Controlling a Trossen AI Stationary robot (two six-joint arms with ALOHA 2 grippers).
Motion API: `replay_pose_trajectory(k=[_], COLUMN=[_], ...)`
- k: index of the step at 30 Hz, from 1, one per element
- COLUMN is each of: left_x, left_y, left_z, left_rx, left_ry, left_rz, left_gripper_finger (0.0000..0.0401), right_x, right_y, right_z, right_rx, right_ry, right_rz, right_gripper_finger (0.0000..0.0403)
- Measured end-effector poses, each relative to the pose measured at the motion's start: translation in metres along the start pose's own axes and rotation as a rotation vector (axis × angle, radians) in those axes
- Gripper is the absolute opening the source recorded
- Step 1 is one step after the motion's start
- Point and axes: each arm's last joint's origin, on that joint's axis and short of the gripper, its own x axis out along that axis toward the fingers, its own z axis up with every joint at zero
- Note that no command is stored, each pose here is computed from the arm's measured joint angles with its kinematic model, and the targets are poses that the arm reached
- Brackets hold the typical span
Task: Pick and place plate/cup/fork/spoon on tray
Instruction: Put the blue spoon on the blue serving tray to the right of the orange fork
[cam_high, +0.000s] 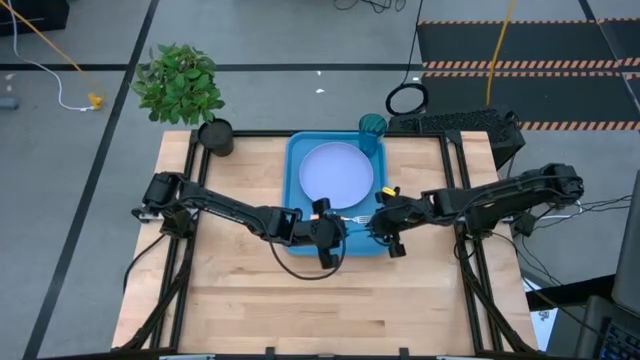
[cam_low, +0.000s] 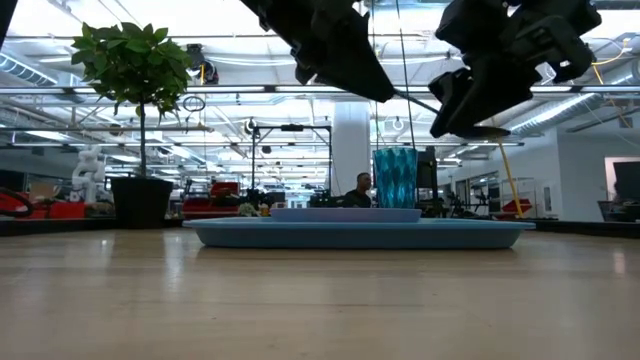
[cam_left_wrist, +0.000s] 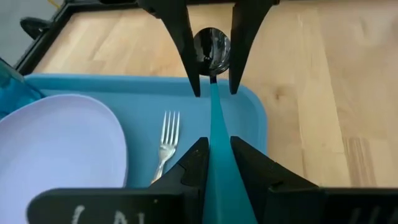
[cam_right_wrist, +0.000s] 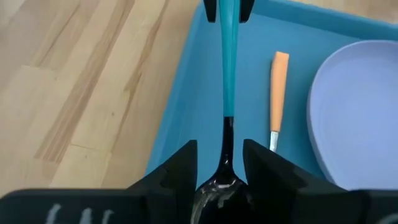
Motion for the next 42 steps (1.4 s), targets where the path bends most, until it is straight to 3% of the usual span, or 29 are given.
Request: replay_pose_trajectory(k=[5,14,22,28,32,37,42], left_x=[0.0,0.0,-0.001,-0.001,-0.006,-0.012,-0.013], left_y=[0.0,-0.001,-0.003,-0.005,-0.003,0.0,0.0], left_z=[0.002,0.003,0.003,0.001,0.004,0.008,0.009], left_rx=[-0.007,-0.006,-0.043,-0.068,-0.08,-0.098,-0.092], left_ry=[-0.019,-0.033,-0.027,-0.012,-0.024,-0.038,-0.036], left_rz=[0.004,-0.002,-0.014,-0.044,-0.034,0.002,0.003], left_gripper_finger=[0.0056,0.0056,0.0065,0.0149,0.0184,0.0191,0.0172], right_x=[-0.011,-0.02,-0.02,-0.02,-0.016,0.0,0.017], right_y=[-0.001,-0.001,-0.001,-0.001,-0.001,-0.002,-0.001], right_z=[0.001,0.0,0.0,-0.002,-0.001,-0.001,0.002], right_rx=[0.003,0.004,0.008,0.018,0.03,0.027,0.016], right_ry=[-0.021,-0.036,-0.027,-0.016,-0.015,0.014,0.054], right_rz=[-0.027,-0.03,-0.031,-0.034,-0.052,-0.051,-0.017], right_gripper_finger=[0.0103,0.0009,0.0012,0.0005,0.0004,0.0003,0.0003])
